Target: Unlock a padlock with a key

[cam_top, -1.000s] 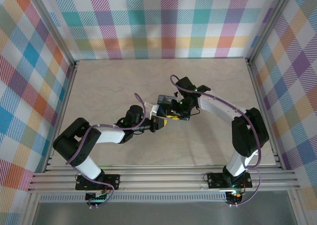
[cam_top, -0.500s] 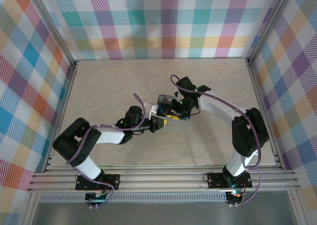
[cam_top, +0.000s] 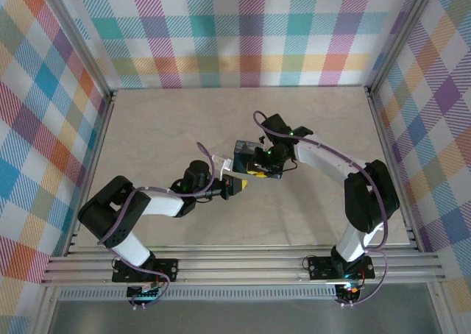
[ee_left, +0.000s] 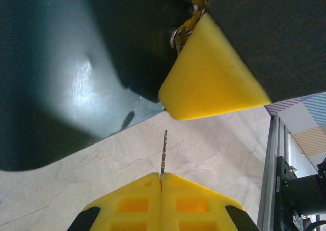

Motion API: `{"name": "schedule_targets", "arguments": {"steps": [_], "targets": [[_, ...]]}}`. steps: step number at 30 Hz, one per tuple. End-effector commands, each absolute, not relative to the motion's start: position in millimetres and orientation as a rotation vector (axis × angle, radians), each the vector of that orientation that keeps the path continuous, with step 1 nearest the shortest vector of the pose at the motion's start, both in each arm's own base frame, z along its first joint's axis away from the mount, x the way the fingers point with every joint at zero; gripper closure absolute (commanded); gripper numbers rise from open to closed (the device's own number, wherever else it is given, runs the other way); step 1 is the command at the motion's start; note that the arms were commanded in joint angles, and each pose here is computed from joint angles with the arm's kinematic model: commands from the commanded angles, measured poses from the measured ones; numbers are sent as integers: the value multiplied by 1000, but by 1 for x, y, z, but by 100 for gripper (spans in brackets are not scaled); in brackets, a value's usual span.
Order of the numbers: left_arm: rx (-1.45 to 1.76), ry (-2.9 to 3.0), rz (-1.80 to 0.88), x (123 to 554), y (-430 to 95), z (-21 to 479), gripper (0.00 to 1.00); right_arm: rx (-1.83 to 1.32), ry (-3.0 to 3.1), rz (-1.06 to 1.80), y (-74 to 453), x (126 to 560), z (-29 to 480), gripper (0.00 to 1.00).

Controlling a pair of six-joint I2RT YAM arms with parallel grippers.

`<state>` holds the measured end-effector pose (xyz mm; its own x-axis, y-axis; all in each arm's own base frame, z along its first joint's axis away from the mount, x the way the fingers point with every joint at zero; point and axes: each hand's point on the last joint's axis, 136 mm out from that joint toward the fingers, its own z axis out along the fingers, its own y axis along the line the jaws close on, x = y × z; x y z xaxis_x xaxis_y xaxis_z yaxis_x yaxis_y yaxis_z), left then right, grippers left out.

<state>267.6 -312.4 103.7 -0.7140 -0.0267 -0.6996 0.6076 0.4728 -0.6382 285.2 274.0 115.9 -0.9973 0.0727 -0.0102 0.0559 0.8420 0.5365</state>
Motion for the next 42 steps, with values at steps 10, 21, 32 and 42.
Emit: {"name": "schedule_targets", "arguments": {"steps": [10,21,32,42], "targets": [[503,1962,-1301,270,-322,130,100,100,2932,940,277,289,132,100],[495,1974,-1304,273,-324,125,100,102,2935,943,277,288,132,100],[496,1991,-1304,274,-326,118,100,99,2932,948,279,289,133,100],[486,1976,-1294,277,-326,121,100,98,2933,945,278,289,133,100]]}}
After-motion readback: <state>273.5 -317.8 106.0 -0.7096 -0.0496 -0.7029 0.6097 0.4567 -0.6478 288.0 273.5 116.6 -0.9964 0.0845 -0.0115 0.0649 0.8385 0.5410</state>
